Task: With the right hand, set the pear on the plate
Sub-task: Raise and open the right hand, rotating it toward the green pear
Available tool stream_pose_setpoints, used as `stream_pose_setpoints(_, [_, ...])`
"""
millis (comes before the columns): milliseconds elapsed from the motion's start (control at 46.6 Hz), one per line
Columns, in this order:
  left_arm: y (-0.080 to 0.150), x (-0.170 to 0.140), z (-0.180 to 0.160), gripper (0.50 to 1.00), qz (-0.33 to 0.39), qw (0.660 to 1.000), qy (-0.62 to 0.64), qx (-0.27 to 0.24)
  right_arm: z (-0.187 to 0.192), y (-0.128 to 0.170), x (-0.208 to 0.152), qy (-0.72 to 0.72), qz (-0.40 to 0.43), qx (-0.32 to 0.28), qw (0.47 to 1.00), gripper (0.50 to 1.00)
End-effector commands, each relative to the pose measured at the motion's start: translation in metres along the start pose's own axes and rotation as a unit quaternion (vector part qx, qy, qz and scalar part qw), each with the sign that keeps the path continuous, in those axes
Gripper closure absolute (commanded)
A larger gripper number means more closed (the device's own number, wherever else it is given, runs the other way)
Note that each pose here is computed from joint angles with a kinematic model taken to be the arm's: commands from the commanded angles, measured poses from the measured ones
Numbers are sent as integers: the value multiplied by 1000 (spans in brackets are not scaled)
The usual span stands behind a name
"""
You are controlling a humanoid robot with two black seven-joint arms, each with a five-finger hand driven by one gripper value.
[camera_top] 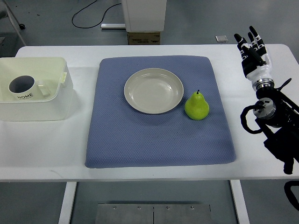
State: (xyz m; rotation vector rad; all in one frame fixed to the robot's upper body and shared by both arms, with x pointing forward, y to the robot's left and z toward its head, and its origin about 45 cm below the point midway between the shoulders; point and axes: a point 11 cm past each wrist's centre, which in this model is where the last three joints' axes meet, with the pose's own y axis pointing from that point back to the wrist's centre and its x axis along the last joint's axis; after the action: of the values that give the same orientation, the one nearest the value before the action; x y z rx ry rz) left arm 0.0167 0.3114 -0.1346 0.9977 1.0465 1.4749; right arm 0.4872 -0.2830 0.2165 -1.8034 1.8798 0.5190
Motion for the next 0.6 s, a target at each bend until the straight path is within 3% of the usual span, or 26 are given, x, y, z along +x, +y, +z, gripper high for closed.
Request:
stream_pose_setpoints(0, [0,0,0,500,0,1000,0,0,-3,0,3,2,0,2,1000,500])
stream_pose_setpoints(579, [0,0,0,500,0,1000,0,0,-10,27,29,36,-36,-12,999,500])
